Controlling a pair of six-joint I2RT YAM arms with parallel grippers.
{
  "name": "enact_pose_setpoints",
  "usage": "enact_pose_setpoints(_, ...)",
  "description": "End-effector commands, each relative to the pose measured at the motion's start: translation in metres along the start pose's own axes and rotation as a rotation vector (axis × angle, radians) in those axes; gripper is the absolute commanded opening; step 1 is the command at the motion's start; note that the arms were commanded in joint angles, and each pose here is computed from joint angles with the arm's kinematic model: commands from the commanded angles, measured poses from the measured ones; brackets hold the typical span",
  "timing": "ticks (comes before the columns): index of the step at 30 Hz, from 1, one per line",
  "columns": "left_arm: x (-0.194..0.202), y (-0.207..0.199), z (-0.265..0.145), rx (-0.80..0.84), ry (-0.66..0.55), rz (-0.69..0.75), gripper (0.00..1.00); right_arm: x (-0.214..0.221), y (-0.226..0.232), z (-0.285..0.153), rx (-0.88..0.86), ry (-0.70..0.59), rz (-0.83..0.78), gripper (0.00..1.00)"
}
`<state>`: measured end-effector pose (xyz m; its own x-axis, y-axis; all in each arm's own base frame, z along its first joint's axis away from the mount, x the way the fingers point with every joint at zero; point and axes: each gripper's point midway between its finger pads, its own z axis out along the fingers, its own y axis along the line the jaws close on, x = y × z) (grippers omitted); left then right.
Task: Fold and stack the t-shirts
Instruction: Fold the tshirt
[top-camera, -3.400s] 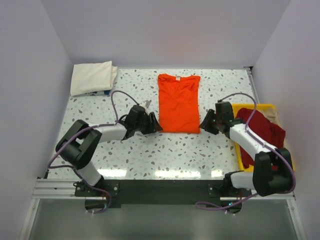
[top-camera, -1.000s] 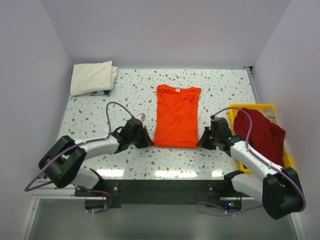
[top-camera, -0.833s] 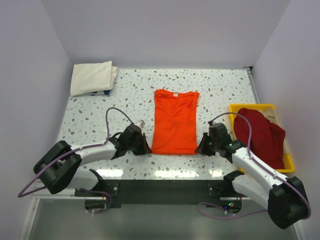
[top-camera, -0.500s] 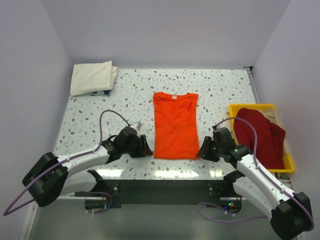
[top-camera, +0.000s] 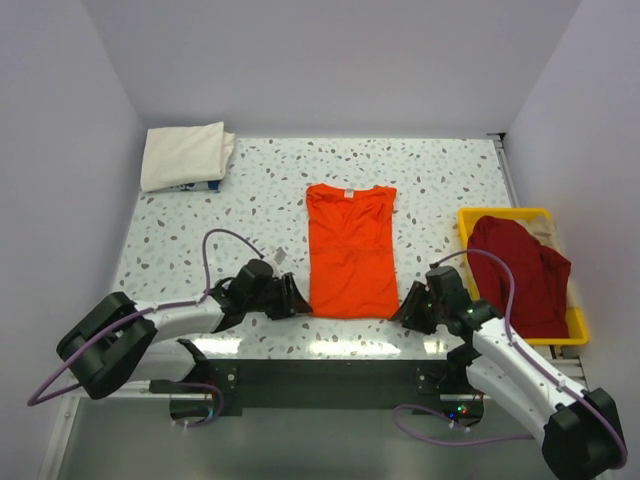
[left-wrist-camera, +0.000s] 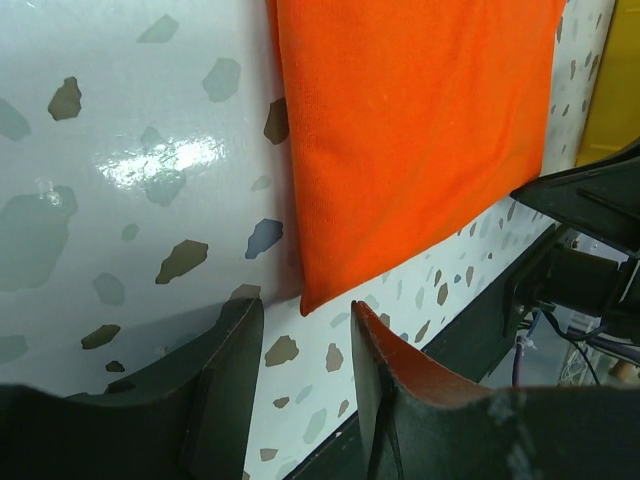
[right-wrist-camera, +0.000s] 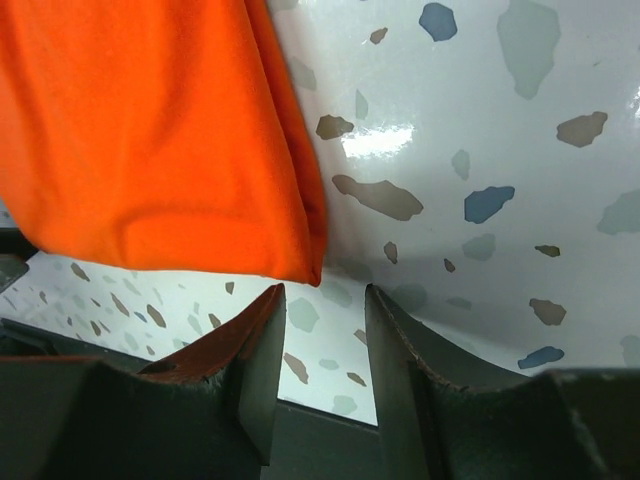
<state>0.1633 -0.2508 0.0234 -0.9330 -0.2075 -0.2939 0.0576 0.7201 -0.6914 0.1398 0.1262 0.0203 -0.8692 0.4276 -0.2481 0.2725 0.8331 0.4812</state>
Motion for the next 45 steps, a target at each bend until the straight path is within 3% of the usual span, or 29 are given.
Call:
enact_pose_setpoints(1, 0.008, 0.009, 0.001, -0.007, 0.009, -0.032, 0.45, -0.007, 0.005, 0.002, -0.034, -0.055, 0.054, 0.41)
enact_pose_setpoints(7, 0.012, 0.017, 0.001, -0.044, 0.016, -0.044, 0.45, -0.018, 0.011, -0.007, -0.074, -0.133, 0.079, 0.42)
enact_pose_setpoints(20, 0.028, 0.016, 0.011, -0.077, 0.038, -0.054, 0.43, -0.017, 0.005, 0.009, -0.049, -0.120, 0.090, 0.41)
enact_pose_setpoints(28, 0.024, 0.019, 0.016, -0.102, 0.016, -0.056, 0.36, -0.017, 0.004, 0.015, -0.060, -0.125, 0.085, 0.39)
enact_pose_setpoints(31, 0.022, 0.018, 0.020, -0.111, 0.014, -0.051, 0.27, -0.017, 0.003, 0.017, -0.058, -0.126, 0.084, 0.37)
enact_pose_setpoints(34, 0.020, 0.018, 0.023, -0.117, 0.014, -0.046, 0.20, -0.017, 0.004, 0.019, -0.062, -0.125, 0.079, 0.32)
enact_pose_setpoints(35, 0.020, 0.017, 0.023, -0.114, 0.014, -0.044, 0.17, -0.016, 0.003, 0.020, -0.060, -0.123, 0.080, 0.26)
enact_pose_setpoints(37, 0.020, 0.017, 0.022, -0.114, 0.012, -0.047, 0.01, -0.016, 0.003, 0.020, -0.066, -0.122, 0.076, 0.17)
enact_pose_setpoints(41, 0.019, 0.021, 0.016, -0.140, 0.003, -0.039, 0.00, -0.011, 0.003, 0.019, -0.053, -0.083, 0.032, 0.00)
enact_pose_setpoints(45, 0.025, 0.030, 0.007, -0.175, 0.011, -0.032, 0.00, 0.000, -0.002, 0.015, -0.050, -0.045, 0.010, 0.00)
